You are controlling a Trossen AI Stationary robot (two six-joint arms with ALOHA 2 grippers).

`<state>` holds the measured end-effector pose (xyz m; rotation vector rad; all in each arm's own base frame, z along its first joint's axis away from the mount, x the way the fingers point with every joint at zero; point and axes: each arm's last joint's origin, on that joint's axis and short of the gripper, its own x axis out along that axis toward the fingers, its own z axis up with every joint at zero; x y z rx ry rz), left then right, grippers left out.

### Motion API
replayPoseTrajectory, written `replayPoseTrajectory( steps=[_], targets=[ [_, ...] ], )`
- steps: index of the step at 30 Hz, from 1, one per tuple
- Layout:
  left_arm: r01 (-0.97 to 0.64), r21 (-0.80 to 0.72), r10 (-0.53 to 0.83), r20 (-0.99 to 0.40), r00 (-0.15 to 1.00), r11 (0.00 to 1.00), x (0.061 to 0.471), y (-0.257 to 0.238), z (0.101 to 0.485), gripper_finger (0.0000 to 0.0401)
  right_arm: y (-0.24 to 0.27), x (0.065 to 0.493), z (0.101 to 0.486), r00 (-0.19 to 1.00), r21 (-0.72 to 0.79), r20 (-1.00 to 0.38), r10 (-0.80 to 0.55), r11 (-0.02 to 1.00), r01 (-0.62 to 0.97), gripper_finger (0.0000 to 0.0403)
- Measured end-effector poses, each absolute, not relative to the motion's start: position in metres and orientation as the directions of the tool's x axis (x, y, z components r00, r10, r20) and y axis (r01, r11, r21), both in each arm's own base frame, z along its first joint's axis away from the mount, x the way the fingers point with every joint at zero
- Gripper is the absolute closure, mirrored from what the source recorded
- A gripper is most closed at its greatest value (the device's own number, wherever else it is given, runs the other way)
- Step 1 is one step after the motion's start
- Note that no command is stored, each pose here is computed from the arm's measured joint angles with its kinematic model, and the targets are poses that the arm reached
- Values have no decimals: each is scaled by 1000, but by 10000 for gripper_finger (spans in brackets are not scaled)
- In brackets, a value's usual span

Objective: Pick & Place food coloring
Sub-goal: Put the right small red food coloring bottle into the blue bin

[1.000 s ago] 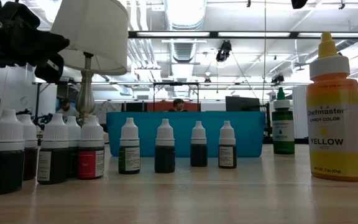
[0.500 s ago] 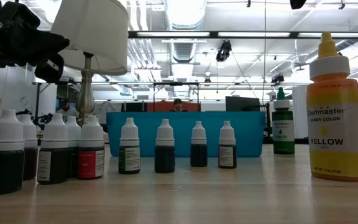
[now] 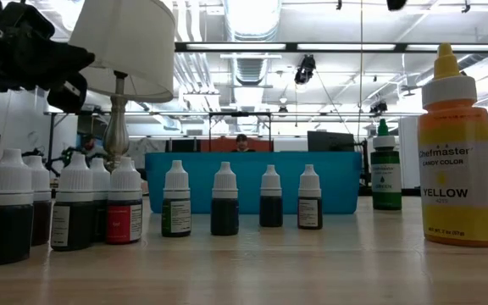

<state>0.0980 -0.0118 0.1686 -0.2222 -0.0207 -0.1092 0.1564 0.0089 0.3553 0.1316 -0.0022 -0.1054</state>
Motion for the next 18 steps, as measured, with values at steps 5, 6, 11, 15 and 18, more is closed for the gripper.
replayPoseTrajectory(
  steps=[5,6,11,15,18],
  targets=[
    [110,-219,-106,32,994,970,98,-12,169,401,9,162,367,992,52,84,-96,994,92,394],
    [110,-219,-106,32,994,969,98,-12,169,401,9,162,370,991,54,89,-99,994,94,394],
    [110,-219,-106,33,994,969,98,-12,169,401,9,166,388,992,60,75,-105,993,101,394],
    [111,-219,-106,32,994,969,98,-12,169,401,9,171,401,995,56,-6,-103,993,103,394],
    [110,-219,-106,33,994,969,98,-12,169,401,10,178,410,993,64,-65,-103,992,107,394]
  ],
)
